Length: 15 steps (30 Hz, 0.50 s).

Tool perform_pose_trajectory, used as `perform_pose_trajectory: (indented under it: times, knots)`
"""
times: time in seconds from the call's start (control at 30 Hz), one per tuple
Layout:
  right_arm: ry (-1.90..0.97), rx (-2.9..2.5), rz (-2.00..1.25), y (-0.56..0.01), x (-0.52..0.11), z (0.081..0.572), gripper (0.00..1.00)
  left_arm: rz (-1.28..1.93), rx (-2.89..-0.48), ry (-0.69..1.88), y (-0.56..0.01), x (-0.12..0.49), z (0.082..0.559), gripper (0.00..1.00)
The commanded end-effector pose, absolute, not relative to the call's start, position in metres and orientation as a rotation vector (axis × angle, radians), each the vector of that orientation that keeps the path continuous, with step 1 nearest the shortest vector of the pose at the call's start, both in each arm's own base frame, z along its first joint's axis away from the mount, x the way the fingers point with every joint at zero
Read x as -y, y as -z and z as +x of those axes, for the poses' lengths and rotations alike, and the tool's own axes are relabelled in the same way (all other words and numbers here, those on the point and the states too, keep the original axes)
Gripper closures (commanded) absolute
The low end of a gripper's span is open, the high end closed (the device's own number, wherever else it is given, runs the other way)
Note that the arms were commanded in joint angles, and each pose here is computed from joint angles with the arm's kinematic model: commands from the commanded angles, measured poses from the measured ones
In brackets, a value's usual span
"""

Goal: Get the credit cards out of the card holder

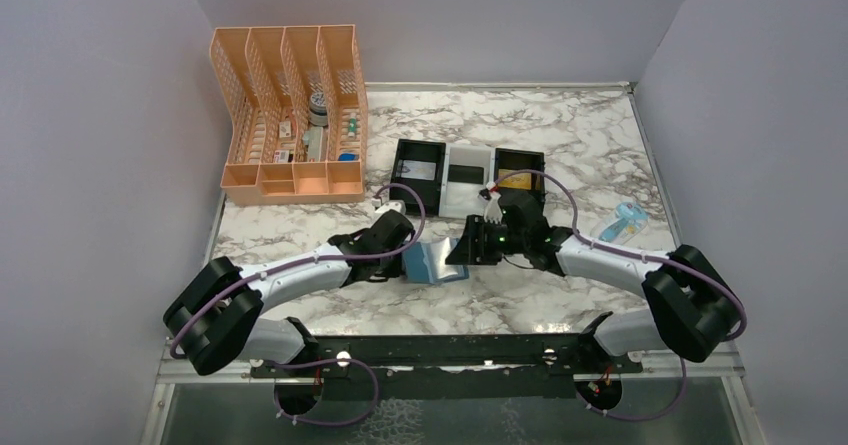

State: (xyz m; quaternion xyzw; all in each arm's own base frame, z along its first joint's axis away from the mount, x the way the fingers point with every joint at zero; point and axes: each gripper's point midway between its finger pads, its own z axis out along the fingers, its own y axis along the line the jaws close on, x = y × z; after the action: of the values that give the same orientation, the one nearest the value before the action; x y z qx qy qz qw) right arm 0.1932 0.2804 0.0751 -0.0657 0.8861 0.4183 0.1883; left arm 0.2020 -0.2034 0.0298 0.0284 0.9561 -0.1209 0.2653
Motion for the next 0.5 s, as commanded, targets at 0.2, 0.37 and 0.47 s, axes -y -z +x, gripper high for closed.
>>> perform_pose_trajectory:
  times: [0.2,0.37,0.47]
  knots:
    - [-1.012,-2.486,-0.307,-0.073,-0.289,0.226,0.53,0.191,-2.57,0.443,-0.028,0.221,0.187,1.0]
    - [-0.905,-2.513,-0.358,-0.061,-0.286,0.239,0.53,0.2,-2.558,0.438,-0.03,0.219,0.188,1.0]
    - [-0.902,-2.536,-0.386,-0.054,-0.29,0.241,0.53,0.202,-2.552,0.436,-0.031,0.219,0.188,1.0]
